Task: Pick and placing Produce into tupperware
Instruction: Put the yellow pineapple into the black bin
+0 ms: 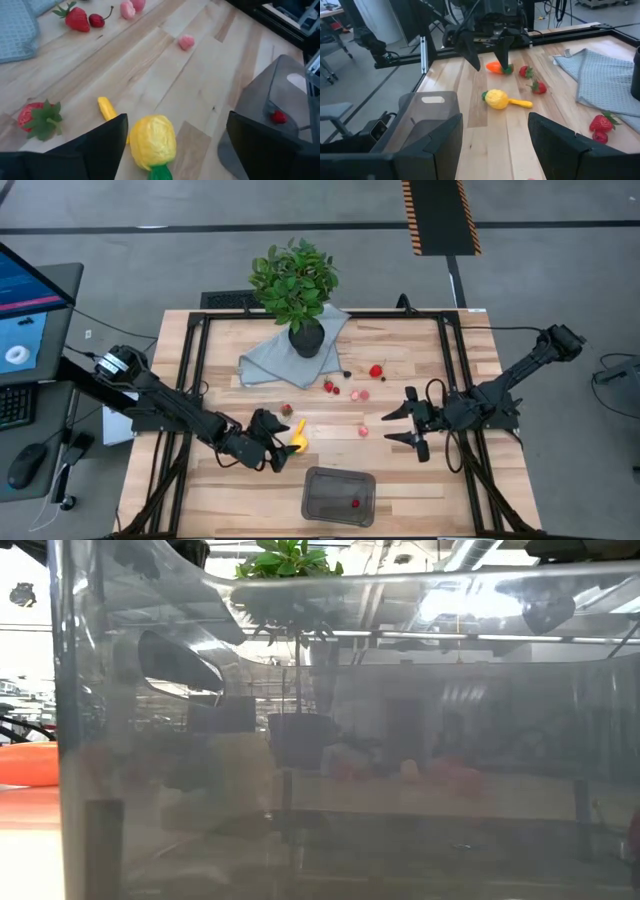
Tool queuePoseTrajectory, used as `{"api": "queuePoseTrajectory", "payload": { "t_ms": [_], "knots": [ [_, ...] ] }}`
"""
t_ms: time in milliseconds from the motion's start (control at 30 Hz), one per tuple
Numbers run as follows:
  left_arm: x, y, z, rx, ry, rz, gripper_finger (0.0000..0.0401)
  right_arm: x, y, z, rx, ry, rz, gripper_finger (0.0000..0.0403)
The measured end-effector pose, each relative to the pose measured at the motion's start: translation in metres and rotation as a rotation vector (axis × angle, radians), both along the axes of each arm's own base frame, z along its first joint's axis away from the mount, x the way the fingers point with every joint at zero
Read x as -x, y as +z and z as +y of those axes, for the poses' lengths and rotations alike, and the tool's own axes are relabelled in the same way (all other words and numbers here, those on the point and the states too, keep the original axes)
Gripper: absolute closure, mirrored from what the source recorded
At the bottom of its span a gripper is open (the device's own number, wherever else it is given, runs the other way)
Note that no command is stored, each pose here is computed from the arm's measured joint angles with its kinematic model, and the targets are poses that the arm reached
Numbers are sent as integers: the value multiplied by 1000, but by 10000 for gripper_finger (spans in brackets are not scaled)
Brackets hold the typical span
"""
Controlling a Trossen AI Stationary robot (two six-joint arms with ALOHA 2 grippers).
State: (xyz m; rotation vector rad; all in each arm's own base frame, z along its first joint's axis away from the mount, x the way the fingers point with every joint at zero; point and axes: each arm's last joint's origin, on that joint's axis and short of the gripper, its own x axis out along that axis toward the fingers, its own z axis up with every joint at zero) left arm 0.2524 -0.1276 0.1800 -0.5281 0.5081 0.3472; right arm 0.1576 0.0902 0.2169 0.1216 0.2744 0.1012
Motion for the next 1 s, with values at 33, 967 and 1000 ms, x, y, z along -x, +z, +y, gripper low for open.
{"api": "queuePoseTrajectory", "payload": {
  "t_ms": [33, 967, 1000],
  "knots": [
    [0, 0, -1, 6, 0, -2, 64, 0, 0, 0, 0, -1, 0, 154],
    [-4, -36, -5, -35, 113, 71, 52, -7, -11, 4, 6, -11, 51, 154],
    [-5, -38, -6, -38, 111, 75, 52, -7, -11, 4, 6, -10, 51, 154]
  ]
}}
